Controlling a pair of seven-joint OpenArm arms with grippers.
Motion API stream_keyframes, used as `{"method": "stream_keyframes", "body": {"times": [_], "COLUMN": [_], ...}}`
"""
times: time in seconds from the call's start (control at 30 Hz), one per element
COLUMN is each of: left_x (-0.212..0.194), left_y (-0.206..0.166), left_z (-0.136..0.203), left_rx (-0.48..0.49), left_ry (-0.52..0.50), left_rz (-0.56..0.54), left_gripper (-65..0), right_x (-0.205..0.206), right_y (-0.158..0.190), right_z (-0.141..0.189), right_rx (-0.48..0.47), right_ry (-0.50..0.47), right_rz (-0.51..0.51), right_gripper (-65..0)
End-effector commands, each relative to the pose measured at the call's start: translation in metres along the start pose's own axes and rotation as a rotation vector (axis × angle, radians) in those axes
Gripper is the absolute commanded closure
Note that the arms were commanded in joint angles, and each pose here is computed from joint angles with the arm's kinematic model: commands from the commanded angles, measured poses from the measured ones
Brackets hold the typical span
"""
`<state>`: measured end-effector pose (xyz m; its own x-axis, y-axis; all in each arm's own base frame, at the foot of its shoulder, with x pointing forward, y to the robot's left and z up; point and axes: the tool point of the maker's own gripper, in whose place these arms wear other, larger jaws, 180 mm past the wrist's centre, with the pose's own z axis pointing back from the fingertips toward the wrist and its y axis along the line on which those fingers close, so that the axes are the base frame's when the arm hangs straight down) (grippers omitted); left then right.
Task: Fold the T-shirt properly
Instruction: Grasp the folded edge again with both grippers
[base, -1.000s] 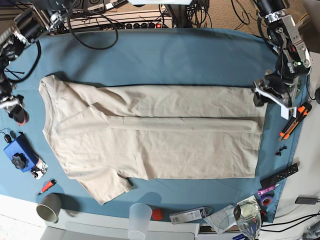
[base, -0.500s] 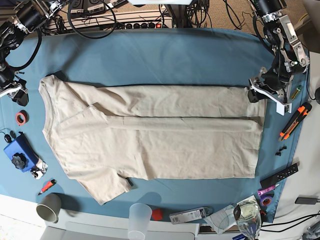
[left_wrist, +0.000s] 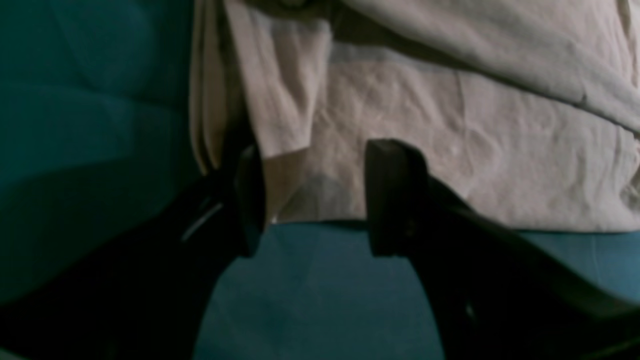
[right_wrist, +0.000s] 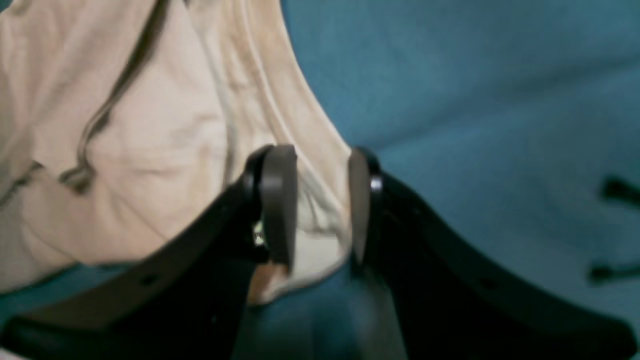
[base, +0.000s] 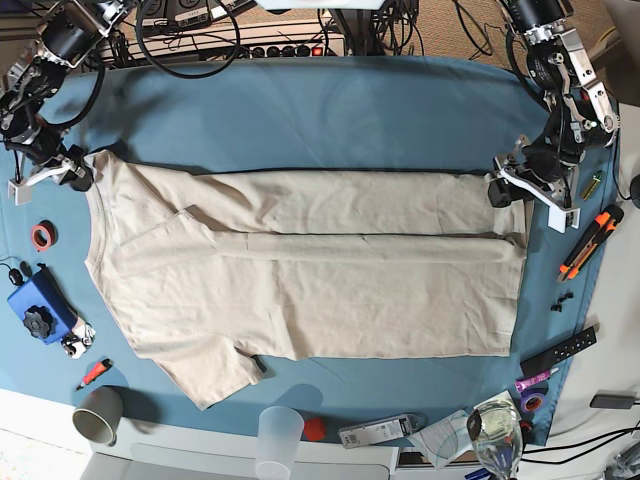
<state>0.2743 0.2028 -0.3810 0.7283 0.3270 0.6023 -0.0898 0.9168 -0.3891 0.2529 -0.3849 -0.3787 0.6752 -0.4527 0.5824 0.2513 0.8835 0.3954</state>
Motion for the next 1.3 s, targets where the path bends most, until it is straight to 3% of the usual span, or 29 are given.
{"method": "stream_keyframes", "body": {"times": [0.0, 0.13, 0.33, 0.63, 0.67, 0.73, 0.8, 0.87, 0.97, 1.27], "left_x": [0.016, 0.018, 0.017, 0.019, 0.019, 0.019, 0.019, 0.019, 0.017, 0.018], "left_y": [-0.004, -0.004, -0.003, -0.003, -0.003, -0.003, -0.003, -0.003, -0.002, -0.001], "left_z": [0.004, 0.004, 0.004, 0.004, 0.004, 0.004, 0.004, 0.003, 0.003, 0.001], "left_rx": [-0.013, -0.014, -0.011, -0.011, -0.011, -0.011, -0.011, -0.010, -0.008, -0.015], "left_ry": [-0.047, -0.059, -0.058, -0.072, -0.072, -0.071, -0.070, -0.069, -0.065, -0.073], "left_rz": [-0.021, -0.021, -0.022, -0.020, -0.020, -0.019, -0.019, -0.019, -0.017, -0.022], "left_gripper": [-31.4, -31.4, -31.4, -31.3, -31.3, -31.2, -27.5, -18.8, 0.0, 0.0], "right_x": [0.017, 0.011, -0.023, -0.029, -0.029, -0.030, -0.031, -0.035, -0.040, -0.036], "right_y": [0.001, 0.008, 0.016, 0.019, 0.019, 0.019, 0.019, 0.016, 0.009, 0.010], "right_z": [0.005, -0.002, -0.022, -0.024, -0.024, -0.024, -0.024, -0.024, -0.023, -0.024], "right_rx": [0.004, 0.025, 0.006, 0.014, 0.014, 0.014, 0.014, -0.003, -0.038, -0.035], "right_ry": [-0.042, -0.058, 0.012, 0.026, 0.029, 0.035, 0.039, 0.061, 0.086, 0.068], "right_rz": [0.022, 0.000, -0.016, -0.024, -0.024, -0.024, -0.023, -0.015, 0.002, 0.002], "right_gripper": [-18.7, -18.7, -18.7, -18.4, -17.9, -9.0, 0.0, 0.0, 0.0, 0.0]}}
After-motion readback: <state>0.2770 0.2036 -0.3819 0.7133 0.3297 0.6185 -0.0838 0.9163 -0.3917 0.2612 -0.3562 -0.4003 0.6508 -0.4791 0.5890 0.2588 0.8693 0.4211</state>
